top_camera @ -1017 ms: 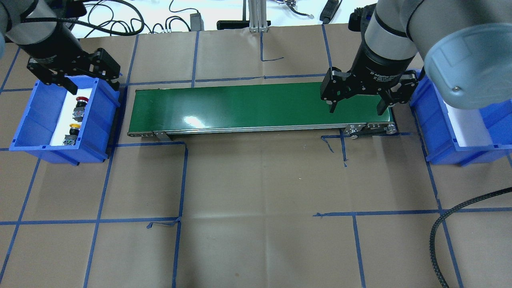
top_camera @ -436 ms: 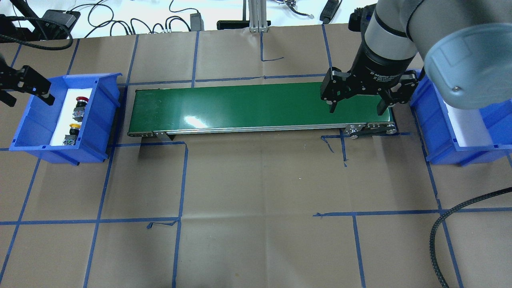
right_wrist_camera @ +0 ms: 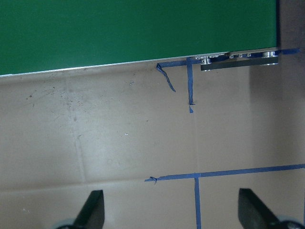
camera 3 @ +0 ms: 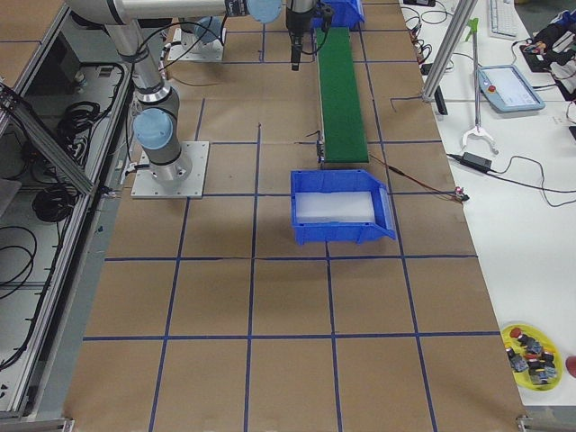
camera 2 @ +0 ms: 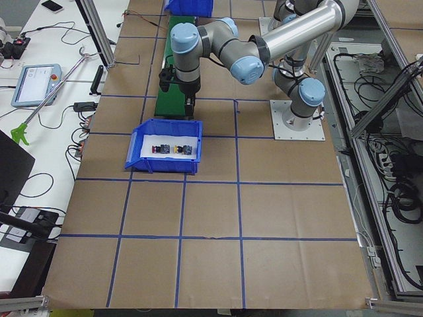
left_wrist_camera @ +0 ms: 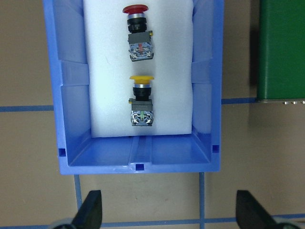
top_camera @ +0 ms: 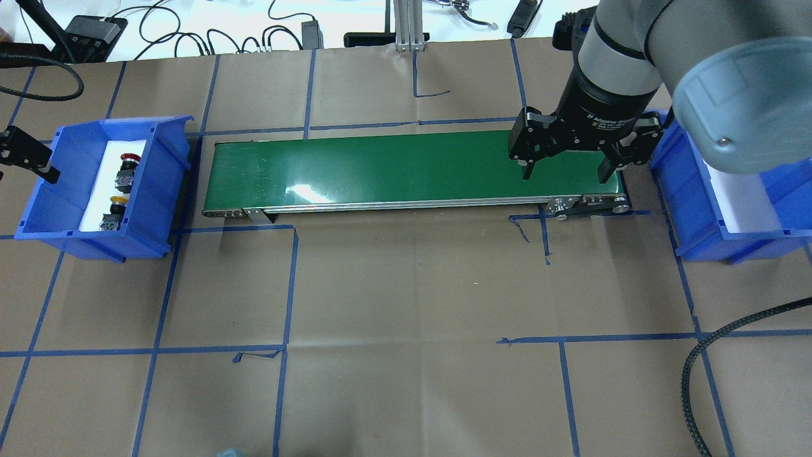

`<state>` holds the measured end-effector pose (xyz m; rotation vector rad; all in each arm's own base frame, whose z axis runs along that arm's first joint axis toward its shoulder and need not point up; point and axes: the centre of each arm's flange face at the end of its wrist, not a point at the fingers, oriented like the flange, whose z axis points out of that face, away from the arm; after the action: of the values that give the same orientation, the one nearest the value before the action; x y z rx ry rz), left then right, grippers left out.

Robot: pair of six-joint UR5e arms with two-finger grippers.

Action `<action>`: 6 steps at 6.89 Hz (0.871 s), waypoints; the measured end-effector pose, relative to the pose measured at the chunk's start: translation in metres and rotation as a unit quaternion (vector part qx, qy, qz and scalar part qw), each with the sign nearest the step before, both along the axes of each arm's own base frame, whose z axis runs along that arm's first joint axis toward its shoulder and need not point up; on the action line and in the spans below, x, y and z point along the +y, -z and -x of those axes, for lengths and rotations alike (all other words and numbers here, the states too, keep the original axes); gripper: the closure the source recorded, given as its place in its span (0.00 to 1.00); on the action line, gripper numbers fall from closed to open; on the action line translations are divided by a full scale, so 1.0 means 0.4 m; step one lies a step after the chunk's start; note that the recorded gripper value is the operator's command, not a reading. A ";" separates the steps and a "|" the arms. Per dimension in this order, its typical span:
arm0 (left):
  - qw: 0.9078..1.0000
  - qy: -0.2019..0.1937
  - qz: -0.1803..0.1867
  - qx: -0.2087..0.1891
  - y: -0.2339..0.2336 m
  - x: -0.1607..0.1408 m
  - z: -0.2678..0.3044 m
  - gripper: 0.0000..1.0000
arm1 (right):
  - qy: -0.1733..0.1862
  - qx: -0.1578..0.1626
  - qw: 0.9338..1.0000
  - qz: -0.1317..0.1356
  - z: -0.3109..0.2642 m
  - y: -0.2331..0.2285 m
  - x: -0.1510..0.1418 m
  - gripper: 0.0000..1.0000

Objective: Transport two buttons from left to right
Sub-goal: 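Lower the left gripper into the bin and grasp the yellow-capped button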

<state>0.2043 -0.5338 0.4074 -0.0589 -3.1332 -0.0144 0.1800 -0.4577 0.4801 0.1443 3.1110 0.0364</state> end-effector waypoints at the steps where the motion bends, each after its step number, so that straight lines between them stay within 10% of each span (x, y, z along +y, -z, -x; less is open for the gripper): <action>1: 1.000 0.000 0.005 -0.002 0.055 -0.026 -0.021 0.00 | 0.000 0.000 1.000 -0.001 0.000 0.002 0.000 0.00; 6: 1.000 0.000 0.027 -0.011 0.339 -0.063 -0.042 0.00 | 0.001 0.000 1.000 -0.002 0.000 0.005 0.001 0.00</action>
<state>0.2209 -0.5590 0.2719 -0.0590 -3.1560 0.0709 0.1800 -0.4572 0.4780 0.1481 3.1107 0.0432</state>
